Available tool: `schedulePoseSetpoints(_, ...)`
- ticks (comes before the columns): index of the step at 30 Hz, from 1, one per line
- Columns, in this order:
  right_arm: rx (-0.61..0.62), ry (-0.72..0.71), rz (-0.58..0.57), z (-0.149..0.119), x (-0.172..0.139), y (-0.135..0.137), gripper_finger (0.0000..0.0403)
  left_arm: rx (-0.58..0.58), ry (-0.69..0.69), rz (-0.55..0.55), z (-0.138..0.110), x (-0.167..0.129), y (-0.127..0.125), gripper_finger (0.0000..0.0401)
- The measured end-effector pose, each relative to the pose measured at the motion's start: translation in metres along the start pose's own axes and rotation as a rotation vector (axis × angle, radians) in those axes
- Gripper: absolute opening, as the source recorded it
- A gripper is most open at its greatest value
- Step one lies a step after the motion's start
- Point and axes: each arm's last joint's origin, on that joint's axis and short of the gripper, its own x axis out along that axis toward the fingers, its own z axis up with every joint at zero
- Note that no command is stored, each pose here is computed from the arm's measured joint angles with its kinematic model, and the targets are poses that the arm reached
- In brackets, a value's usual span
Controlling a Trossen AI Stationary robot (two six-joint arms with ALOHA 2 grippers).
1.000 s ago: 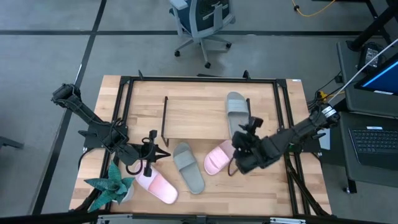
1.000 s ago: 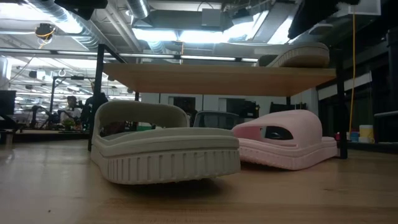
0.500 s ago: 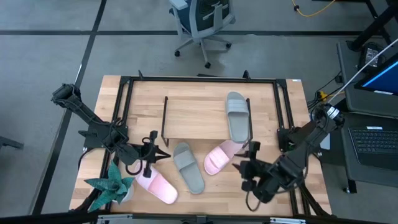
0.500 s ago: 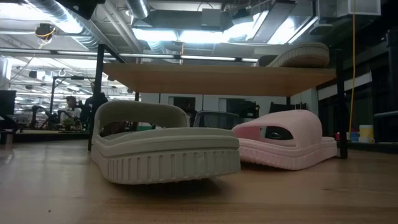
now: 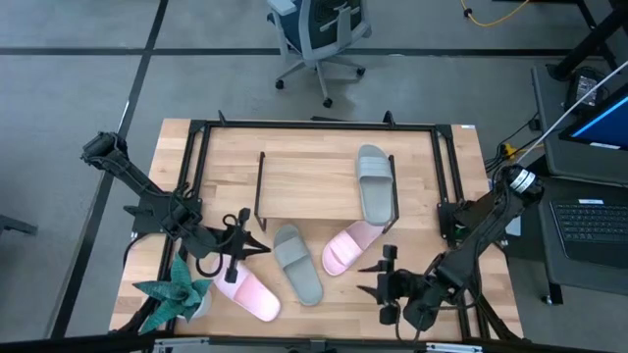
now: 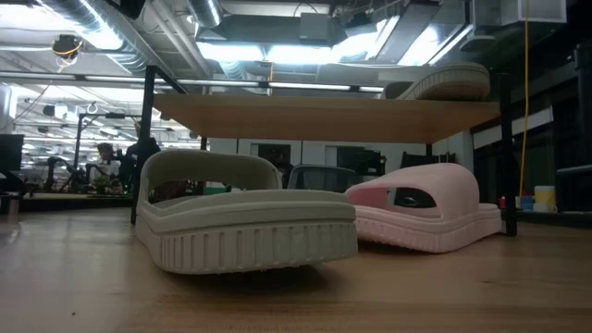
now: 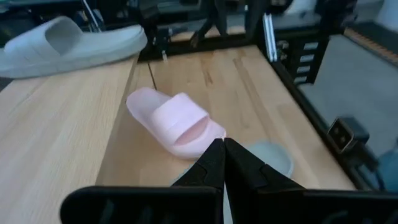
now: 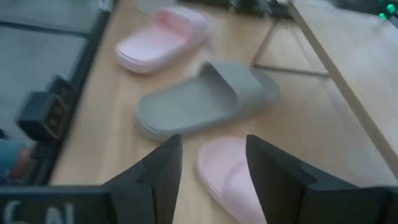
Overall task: Pick and place slides into the shelf
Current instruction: Put the gray slide on the shelf
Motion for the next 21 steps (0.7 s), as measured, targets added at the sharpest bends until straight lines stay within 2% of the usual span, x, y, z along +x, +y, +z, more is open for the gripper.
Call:
schedulePoseSetpoints(6,-0.09,-0.185,0.07,0.0,0.005,0.007,0.0179,-0.027,-0.03,-0.112,0.005,0.0,-0.004,0.0)
schedulePoseSetpoints(9,-0.113,-0.256,0.142,-0.005,0.007,0.008,0.0179,-0.03,-0.036,-0.152,0.006,-0.001,-0.006,0.0)
schedulePoseSetpoints(16,-0.052,-0.21,0.139,-0.028,0.017,-0.001,0.0179,-0.015,-0.026,-0.211,0.002,-0.002,-0.017,0.0)
schedulePoseSetpoints(21,-0.026,-0.236,0.125,-0.025,0.022,-0.006,0.0179,-0.038,-0.032,-0.227,-0.003,0.009,-0.029,0.0)
